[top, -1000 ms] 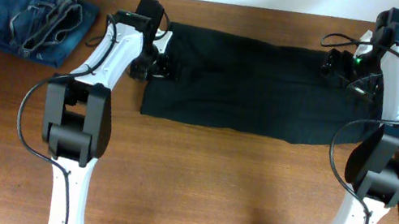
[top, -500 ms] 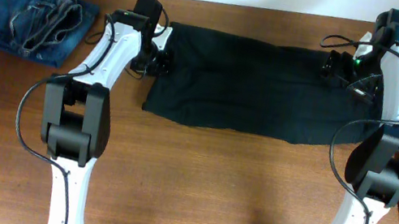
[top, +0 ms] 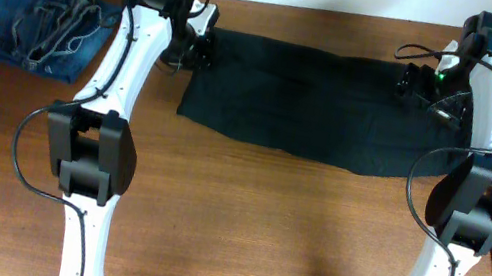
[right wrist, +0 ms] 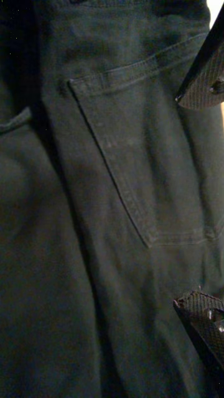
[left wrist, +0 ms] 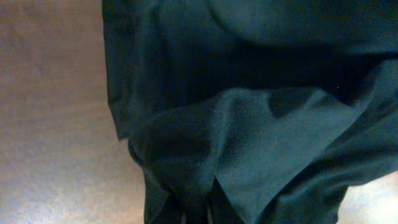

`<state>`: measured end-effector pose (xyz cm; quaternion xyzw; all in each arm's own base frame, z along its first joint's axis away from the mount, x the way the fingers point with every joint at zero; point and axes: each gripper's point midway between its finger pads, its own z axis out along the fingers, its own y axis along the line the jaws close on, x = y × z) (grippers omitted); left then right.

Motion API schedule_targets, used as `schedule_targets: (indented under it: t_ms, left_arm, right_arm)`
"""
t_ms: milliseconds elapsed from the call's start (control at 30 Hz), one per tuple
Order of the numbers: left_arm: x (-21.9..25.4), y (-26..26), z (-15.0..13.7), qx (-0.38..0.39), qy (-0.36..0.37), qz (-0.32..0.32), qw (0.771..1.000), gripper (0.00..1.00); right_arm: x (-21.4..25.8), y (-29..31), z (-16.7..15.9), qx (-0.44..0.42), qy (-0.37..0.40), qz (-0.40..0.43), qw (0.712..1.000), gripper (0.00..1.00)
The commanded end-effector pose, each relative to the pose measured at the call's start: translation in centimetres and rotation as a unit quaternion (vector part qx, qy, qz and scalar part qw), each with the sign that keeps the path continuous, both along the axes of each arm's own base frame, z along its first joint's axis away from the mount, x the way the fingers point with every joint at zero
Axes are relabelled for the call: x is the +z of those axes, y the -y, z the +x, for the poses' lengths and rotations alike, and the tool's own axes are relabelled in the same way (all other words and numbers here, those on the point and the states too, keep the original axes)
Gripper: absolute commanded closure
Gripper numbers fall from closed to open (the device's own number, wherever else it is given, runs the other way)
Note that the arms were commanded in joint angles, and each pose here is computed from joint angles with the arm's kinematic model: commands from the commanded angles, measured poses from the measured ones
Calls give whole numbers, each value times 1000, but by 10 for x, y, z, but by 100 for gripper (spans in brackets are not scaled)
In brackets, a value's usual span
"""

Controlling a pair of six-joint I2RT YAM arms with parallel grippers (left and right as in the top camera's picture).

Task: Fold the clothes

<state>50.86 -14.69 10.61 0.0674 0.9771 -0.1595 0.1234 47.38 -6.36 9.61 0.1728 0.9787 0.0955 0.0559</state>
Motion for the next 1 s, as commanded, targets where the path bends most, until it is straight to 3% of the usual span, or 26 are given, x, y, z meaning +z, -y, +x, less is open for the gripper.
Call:
schedule_targets:
  t_ms: [0, 367, 633, 733, 967]
  left_arm:
    - [32, 4, 15, -4, 56, -14, 998, 99]
    - [59, 13, 61, -5, 168, -35, 985, 99]
    - [78, 15, 85, -7, 232, -36, 972, 98]
    - [83, 0, 101, 20, 266, 1, 964, 98]
    - [50, -1, 109, 22, 248, 6, 968, 94]
  right_arm:
    - [20, 1, 0, 5, 20, -7, 1000, 1]
    - [-41, -2, -31, 3, -52, -1, 999, 1]
    - [-43, -3, -33, -8, -57, 2, 998, 1]
    - [-43, -4, -35, -8, -61, 4, 998, 1]
    - [-33, -2, -26, -31, -47, 3, 998, 1]
